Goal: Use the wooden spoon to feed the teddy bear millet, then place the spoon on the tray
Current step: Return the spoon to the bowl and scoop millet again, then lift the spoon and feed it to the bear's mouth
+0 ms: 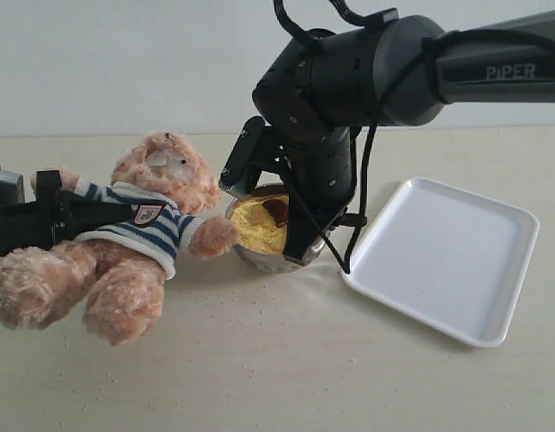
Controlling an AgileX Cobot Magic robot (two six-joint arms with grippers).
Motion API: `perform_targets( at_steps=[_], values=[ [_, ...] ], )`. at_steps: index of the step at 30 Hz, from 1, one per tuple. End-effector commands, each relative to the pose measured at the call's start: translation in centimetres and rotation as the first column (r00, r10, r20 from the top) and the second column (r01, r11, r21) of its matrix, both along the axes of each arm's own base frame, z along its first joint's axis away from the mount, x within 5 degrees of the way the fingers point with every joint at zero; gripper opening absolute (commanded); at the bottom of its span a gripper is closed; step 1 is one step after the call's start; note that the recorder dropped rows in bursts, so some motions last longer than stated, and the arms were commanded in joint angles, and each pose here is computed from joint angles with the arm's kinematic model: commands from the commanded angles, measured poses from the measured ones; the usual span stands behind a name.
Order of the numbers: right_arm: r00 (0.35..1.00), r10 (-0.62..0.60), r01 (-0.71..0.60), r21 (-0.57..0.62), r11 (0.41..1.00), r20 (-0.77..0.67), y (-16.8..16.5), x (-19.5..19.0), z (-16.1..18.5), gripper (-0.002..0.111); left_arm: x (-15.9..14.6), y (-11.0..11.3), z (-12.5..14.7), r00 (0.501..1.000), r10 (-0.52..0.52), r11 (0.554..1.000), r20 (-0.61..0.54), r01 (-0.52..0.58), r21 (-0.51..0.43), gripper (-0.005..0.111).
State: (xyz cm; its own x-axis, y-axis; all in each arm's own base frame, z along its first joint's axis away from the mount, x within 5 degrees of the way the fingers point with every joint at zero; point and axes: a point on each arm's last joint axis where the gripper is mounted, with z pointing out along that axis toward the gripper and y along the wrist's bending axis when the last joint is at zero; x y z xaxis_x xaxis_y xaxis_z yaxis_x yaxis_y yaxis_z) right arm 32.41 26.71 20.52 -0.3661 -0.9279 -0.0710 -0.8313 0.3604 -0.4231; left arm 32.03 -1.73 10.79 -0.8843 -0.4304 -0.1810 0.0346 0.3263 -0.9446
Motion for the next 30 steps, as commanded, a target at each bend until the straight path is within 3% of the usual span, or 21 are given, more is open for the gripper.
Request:
perform_targets(
  at_steps=[1,17,25,30],
  values=[
    [1.000,-0.028,0.028,-0.005,1.000,0.001,-0.2,-0.1,0.2,0.000,0.1,-0.2,0.4,1.000,-0.004,1.000,0.023,0.004,-0.016,0.005],
    [0.996,-0.092,0.092,-0.020,0.996,-0.002,-0.9,-0.5,1.3,0.000,0.1,-0.2,0.4,0.999,-0.012,1.000,0.048,0.012,-0.002,0.005],
    [0.994,-0.104,0.102,0.056,0.993,0.040,-0.5,-0.2,1.8,0.000,0.1,-0.2,0.4,0.999,-0.013,1.000,0.051,0.013,-0.001,0.005],
    [0.992,-0.099,0.090,0.114,0.989,0.080,-0.8,-0.6,4.1,0.000,0.1,0.0,0.4,0.999,-0.007,1.000,0.051,0.007,-0.001,0.005]
  ],
)
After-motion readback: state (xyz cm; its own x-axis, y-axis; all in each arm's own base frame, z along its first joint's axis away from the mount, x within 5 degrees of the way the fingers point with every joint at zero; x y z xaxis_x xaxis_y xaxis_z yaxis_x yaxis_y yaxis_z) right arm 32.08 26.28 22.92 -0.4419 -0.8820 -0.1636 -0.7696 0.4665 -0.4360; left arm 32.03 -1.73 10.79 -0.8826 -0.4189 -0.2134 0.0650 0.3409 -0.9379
